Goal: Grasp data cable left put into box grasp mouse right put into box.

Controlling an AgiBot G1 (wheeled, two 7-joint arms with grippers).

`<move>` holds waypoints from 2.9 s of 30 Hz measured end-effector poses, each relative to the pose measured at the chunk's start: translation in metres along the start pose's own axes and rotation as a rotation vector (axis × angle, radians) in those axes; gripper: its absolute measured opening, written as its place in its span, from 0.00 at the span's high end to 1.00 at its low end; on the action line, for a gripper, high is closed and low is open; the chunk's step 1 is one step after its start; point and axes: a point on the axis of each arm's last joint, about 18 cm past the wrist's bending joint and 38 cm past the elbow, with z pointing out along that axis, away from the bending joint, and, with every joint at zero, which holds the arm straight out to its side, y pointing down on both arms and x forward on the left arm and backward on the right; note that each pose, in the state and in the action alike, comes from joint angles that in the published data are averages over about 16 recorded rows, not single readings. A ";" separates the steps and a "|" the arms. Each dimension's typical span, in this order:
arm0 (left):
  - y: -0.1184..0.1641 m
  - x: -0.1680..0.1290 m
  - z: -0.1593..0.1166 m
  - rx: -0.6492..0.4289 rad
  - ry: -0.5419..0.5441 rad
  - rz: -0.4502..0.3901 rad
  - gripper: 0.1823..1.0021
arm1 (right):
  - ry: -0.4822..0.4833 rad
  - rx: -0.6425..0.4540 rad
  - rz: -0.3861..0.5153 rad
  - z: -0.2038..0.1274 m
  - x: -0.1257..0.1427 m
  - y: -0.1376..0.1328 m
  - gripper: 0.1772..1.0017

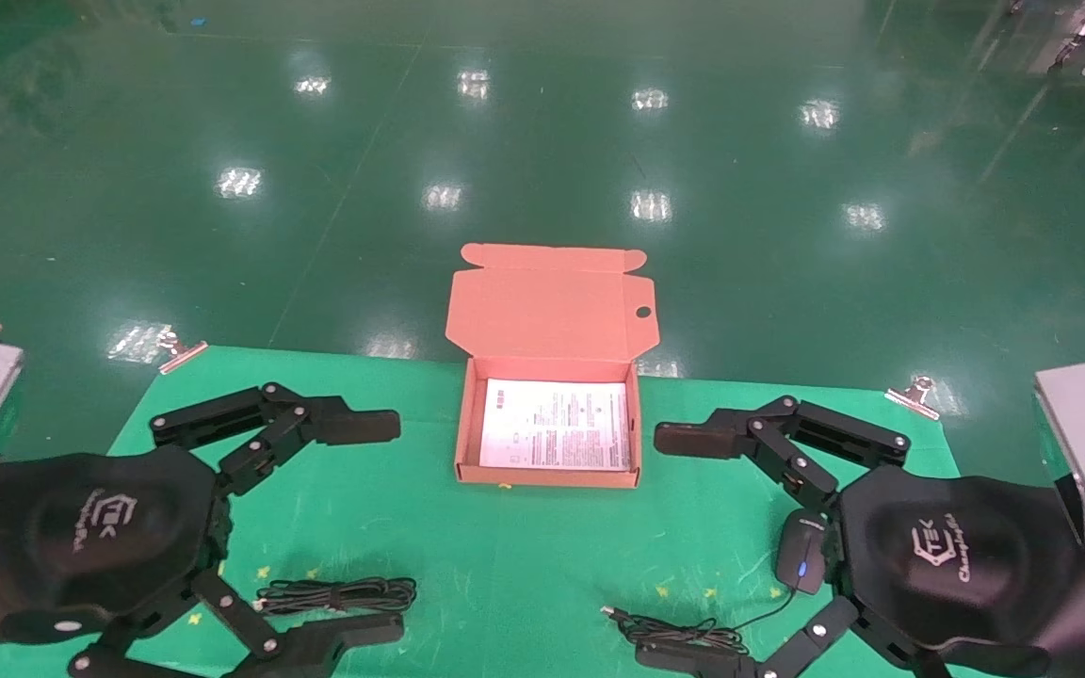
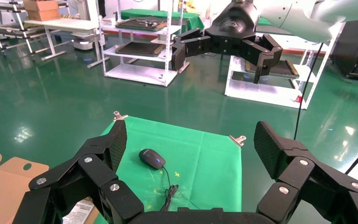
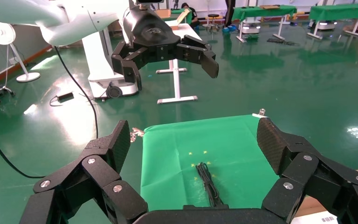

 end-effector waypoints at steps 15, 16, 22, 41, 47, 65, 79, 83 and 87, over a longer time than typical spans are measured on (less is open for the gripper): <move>0.000 0.000 0.000 0.000 0.000 0.000 0.00 | 0.000 0.000 0.000 0.000 0.000 0.000 0.00; 0.000 0.000 0.000 0.000 0.000 0.000 0.00 | 0.001 -0.001 0.000 0.000 0.000 0.000 0.00; 0.001 0.000 0.001 -0.005 0.003 -0.001 0.00 | 0.001 -0.008 -0.005 0.000 0.000 0.001 0.00; 0.036 -0.006 0.017 -0.292 0.073 -0.002 0.00 | -0.049 -0.277 -0.249 0.009 0.008 0.023 0.00; 0.052 -0.013 0.024 -0.417 0.098 0.016 0.00 | -0.090 -0.403 -0.374 0.014 0.016 0.035 0.00; 0.106 -0.045 0.051 -0.892 0.184 0.198 0.00 | -0.253 -0.840 -0.729 0.024 0.052 0.100 0.00; 0.155 -0.070 0.070 -1.137 0.129 0.282 0.00 | -0.267 -1.041 -0.746 0.033 0.062 0.159 0.00; 0.168 -0.079 0.072 -1.168 0.088 0.258 0.00 | -0.237 -1.061 -0.702 0.035 0.062 0.171 0.00; 0.181 -0.087 0.071 -1.185 0.044 0.217 0.00 | -0.196 -1.066 -0.635 0.036 0.064 0.182 0.00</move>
